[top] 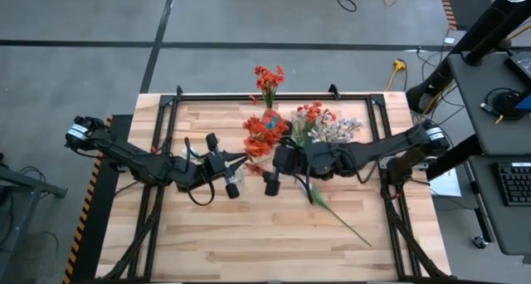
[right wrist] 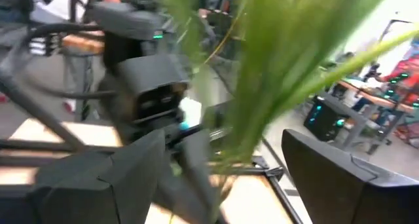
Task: Sort flowers into vase by color
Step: Put the left orange flowers into the blue vase
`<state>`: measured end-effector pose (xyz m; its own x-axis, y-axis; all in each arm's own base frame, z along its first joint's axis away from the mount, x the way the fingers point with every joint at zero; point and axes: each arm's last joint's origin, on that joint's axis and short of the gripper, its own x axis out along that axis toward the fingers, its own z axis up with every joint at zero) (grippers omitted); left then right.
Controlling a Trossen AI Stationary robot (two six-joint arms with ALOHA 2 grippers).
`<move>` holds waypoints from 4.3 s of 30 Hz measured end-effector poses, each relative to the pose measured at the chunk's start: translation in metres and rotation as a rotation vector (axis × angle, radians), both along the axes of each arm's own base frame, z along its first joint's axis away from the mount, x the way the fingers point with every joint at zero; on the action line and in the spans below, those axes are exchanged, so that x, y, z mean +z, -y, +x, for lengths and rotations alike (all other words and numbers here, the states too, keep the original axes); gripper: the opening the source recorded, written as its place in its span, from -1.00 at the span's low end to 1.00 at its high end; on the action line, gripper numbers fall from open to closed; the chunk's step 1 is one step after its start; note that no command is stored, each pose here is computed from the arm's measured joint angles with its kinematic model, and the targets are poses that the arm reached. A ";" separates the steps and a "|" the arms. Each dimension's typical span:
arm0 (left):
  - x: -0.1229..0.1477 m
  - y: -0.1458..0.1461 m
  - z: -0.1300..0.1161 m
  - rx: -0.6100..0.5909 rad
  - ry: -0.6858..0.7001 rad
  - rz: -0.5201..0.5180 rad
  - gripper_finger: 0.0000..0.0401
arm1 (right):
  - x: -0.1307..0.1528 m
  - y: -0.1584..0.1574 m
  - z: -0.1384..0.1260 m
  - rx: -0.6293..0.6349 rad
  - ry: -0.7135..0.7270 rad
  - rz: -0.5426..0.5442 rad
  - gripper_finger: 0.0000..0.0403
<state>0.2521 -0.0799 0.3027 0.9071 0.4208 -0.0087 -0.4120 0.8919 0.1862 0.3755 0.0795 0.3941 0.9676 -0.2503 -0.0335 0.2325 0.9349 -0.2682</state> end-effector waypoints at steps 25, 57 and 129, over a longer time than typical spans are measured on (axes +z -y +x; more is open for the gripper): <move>0.007 -0.006 -0.017 -0.008 -0.111 0.023 -0.34 | 0.002 0.018 -0.005 -0.048 -0.050 0.015 -0.89; 0.037 -0.009 -0.076 -0.093 -0.135 -0.054 0.04 | -0.076 0.158 -0.007 -0.430 -0.074 0.118 -0.90; 0.034 -0.008 -0.073 -0.083 -0.155 -0.026 0.04 | -0.109 0.187 0.005 -0.524 -0.120 0.166 -0.48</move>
<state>0.1794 -0.0716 0.3370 0.9257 0.3426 -0.1606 -0.3052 0.9270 0.2181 0.3803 -0.1071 0.2856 0.7021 -0.6787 -0.2152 0.6544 0.7342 -0.1808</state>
